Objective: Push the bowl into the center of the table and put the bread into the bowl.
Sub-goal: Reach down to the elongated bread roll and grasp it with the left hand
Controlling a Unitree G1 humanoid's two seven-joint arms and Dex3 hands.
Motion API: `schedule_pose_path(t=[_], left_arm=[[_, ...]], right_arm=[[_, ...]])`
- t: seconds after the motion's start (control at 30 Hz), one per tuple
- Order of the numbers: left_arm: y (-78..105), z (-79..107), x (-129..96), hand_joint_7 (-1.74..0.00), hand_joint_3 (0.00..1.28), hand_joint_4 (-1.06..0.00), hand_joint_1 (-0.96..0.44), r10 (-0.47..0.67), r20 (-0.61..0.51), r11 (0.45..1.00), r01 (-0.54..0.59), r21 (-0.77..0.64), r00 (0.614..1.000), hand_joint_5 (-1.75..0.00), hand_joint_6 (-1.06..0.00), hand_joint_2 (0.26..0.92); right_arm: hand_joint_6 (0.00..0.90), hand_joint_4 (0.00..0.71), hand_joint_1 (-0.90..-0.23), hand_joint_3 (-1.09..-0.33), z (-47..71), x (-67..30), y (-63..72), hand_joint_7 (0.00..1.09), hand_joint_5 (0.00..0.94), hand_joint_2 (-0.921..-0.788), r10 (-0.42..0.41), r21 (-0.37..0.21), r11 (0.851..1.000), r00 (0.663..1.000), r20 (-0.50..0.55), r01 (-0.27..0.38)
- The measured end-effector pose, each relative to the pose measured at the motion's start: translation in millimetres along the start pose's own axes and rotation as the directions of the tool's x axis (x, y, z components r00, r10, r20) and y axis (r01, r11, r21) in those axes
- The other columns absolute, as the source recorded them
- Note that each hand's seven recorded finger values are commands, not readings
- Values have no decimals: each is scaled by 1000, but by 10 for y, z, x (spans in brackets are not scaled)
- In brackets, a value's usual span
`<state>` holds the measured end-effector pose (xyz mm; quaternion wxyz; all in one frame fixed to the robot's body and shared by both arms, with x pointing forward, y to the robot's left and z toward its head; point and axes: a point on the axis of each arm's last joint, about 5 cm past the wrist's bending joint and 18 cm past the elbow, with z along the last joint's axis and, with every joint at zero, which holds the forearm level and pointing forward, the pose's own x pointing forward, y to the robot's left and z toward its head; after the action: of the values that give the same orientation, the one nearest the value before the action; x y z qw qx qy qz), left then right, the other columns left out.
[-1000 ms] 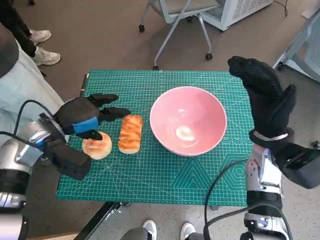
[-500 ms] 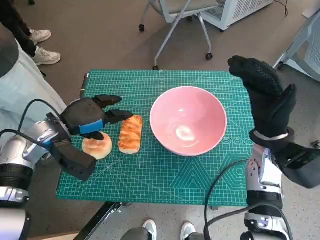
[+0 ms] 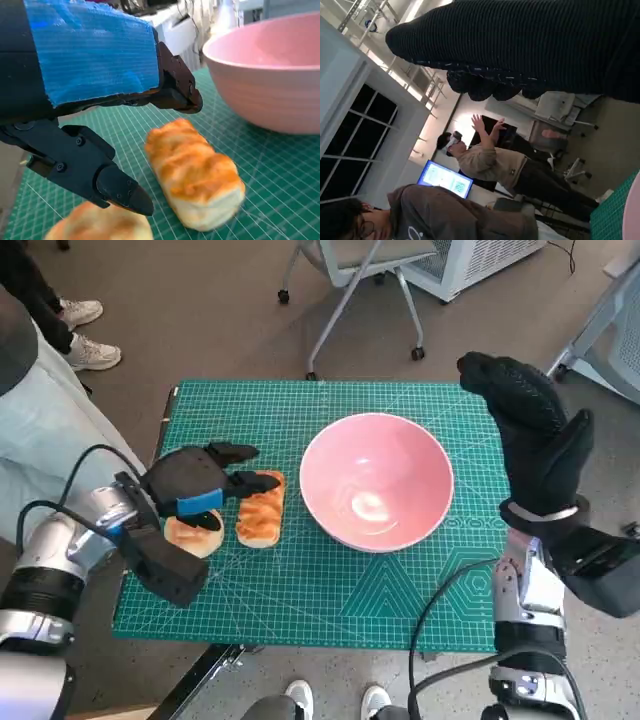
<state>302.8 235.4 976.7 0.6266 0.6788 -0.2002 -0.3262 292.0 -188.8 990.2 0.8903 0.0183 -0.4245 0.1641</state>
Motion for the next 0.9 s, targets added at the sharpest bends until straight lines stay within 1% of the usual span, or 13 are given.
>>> schedule_pose_path(t=[0.47,0.67,0.9], left_arm=[[-59,32,139,0,5,-371,-303,-59,25,998,60,-31,998,0,-509,737],[-86,55,206,0,5,-361,-289,-84,43,995,86,-51,996,0,-494,740],[-71,59,249,-2,4,-369,-267,-91,46,994,94,-58,995,-4,-495,745]], right_arm=[[118,194,-676,-752,4,-9,-15,420,1,-921,-2,-4,1000,1000,-3,2],[120,191,-679,-752,2,-28,-17,415,0,-921,-4,-3,1000,1000,-10,4],[123,188,-684,-750,13,-58,-19,409,0,-921,-7,-4,1000,1000,-12,7]])
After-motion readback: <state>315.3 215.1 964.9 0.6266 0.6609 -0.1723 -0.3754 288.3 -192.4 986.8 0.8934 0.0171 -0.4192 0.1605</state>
